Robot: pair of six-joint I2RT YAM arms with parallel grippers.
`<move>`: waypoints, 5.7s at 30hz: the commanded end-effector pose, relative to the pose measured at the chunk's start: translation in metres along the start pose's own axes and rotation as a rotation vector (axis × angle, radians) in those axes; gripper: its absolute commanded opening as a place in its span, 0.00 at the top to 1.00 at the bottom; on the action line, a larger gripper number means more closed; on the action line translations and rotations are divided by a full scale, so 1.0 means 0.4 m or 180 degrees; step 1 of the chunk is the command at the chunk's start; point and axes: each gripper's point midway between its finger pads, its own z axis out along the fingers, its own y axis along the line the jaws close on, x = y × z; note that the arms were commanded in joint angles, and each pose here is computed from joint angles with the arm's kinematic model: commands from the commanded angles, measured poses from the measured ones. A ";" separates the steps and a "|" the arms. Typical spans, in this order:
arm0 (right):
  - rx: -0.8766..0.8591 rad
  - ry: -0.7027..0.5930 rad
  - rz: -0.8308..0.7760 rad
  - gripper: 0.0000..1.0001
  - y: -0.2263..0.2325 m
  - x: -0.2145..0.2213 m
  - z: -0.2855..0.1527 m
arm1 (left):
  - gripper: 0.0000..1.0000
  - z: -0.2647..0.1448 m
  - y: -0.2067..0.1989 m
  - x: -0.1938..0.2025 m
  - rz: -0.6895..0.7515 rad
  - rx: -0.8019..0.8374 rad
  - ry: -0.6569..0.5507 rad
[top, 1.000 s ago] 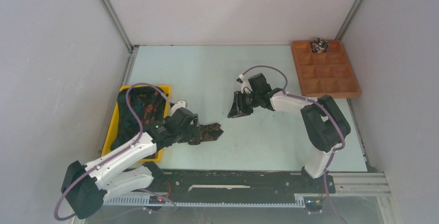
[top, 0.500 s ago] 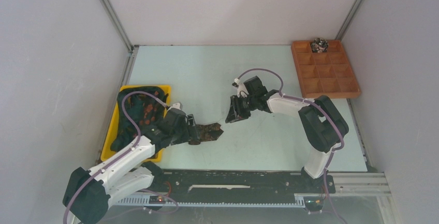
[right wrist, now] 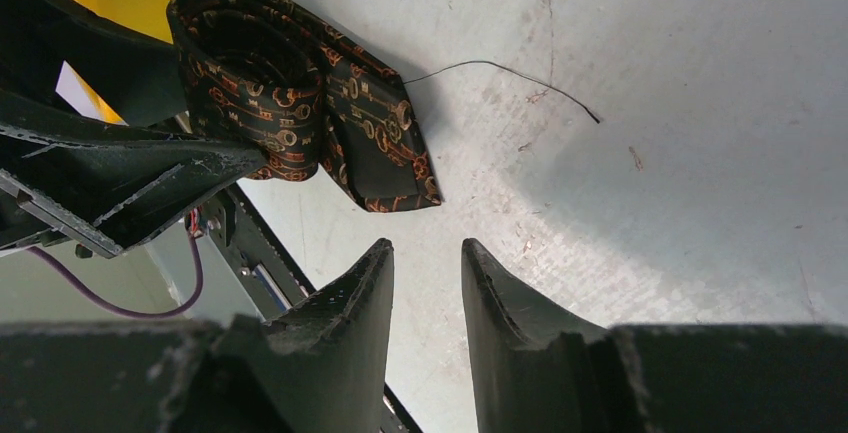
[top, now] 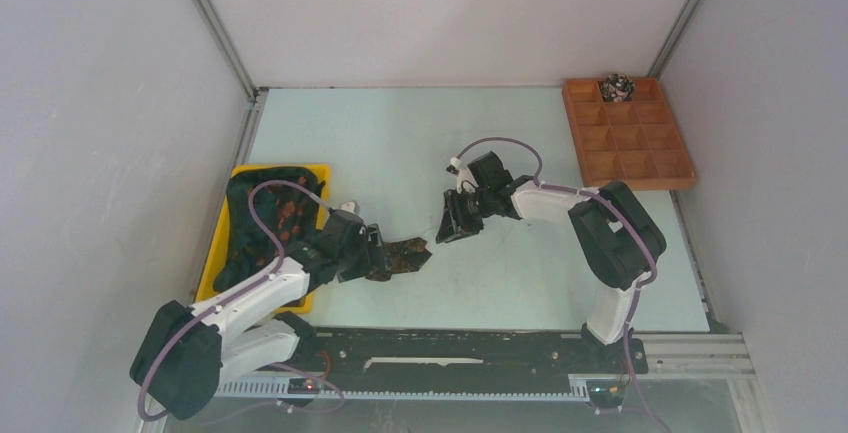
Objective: Roll the ties
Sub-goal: Roll the tie at the center of the board.
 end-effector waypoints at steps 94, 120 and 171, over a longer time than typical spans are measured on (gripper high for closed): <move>0.0175 -0.0542 0.0281 0.71 -0.087 -0.107 -0.077 | 0.17 -0.044 -0.151 -0.118 0.1860 -0.2166 -0.0166; -0.0333 -0.0325 -0.0101 0.72 0.185 -0.285 0.064 | 0.80 -0.085 -0.066 0.002 0.0781 -0.1043 -0.0418; -0.0164 -0.0108 0.0295 0.52 0.101 -0.328 0.186 | 0.98 -0.077 -0.006 -0.028 0.0389 -0.0574 -0.0578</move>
